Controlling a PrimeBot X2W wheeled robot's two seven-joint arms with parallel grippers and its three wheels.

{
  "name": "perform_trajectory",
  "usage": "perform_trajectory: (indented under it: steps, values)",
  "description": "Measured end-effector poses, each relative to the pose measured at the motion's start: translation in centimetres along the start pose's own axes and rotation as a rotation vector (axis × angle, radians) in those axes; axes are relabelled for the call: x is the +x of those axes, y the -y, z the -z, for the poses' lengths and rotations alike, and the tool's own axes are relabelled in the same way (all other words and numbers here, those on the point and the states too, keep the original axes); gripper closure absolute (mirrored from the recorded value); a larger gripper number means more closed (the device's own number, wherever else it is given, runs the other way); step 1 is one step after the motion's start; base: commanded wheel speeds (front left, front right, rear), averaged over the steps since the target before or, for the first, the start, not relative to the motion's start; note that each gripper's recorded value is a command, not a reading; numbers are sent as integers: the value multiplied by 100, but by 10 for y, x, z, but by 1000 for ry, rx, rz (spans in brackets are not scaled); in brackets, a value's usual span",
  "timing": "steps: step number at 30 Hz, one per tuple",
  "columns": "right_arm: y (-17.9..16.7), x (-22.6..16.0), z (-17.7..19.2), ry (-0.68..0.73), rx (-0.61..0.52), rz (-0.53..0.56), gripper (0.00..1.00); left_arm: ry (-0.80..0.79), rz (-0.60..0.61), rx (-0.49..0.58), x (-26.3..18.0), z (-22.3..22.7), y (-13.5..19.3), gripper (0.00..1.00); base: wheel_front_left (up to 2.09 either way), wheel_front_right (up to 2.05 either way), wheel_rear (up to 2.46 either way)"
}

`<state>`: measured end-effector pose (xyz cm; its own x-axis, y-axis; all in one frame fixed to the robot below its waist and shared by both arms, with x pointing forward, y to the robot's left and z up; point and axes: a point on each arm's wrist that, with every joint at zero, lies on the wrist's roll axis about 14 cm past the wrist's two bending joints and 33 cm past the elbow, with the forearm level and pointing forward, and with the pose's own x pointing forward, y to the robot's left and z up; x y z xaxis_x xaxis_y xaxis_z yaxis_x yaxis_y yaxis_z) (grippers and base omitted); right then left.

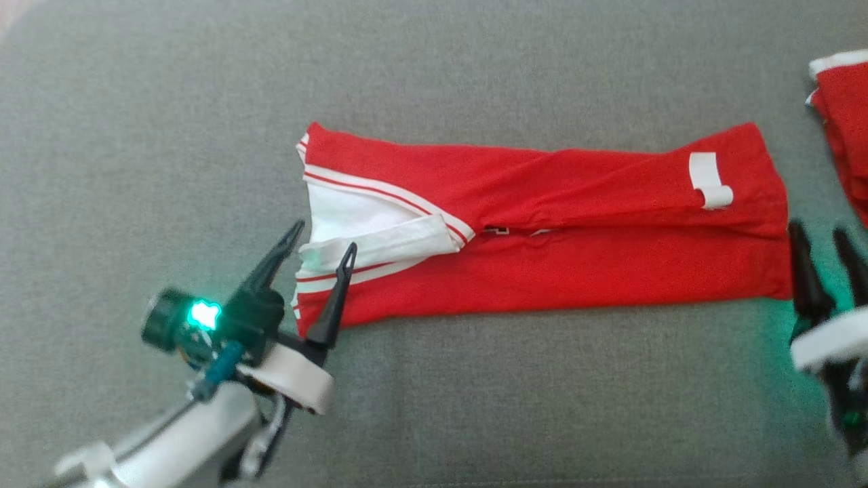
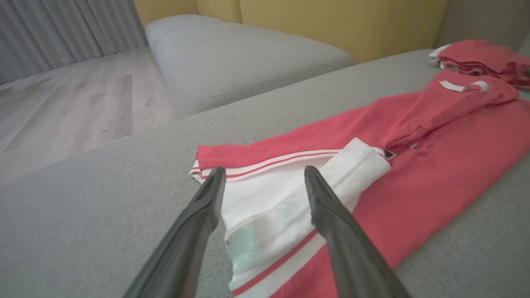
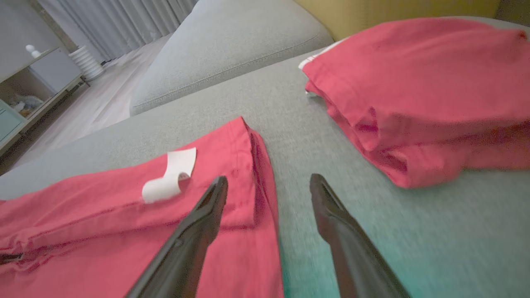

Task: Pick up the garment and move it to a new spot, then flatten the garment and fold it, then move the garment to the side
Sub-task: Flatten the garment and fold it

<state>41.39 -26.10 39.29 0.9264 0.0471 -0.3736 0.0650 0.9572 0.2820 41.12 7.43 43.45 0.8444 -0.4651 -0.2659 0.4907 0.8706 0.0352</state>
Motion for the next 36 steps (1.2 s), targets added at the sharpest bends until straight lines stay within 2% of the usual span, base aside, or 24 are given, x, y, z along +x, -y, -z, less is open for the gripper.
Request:
perform_trajectory:
  steps: [5,12,16,21,23,24,29,33,36]
  values:
    - [-4,-20,18,47,81,56,0,126,-178,-79,-17,-27,2,0,0,0,0]
    - [-6,-9,20,60,87,100,0,212,-367,-149,-57,-33,6,0,0,0,0]
    - [-4,8,18,39,83,128,0,257,-414,-157,-71,-41,7,0,0,0,0]
    - [-5,24,34,-63,61,155,2,274,-461,-160,-84,-41,0,0,0,0,0]
    - [-5,27,35,-72,56,158,76,274,-462,-157,-85,-40,-1,0,0,0,0]
    - [-6,30,35,-75,52,157,100,274,-469,-154,-87,-39,-3,0,0,0,0]
    - [-27,35,35,-64,76,123,100,293,-503,-146,-93,-42,-14,0,0,0,0]
    - [-19,28,22,-14,76,139,100,293,-498,-140,-97,-40,-14,0,0,0,0]
    - [-2,20,-3,55,63,166,100,301,-476,-137,-96,-42,-10,0,0,0,0]
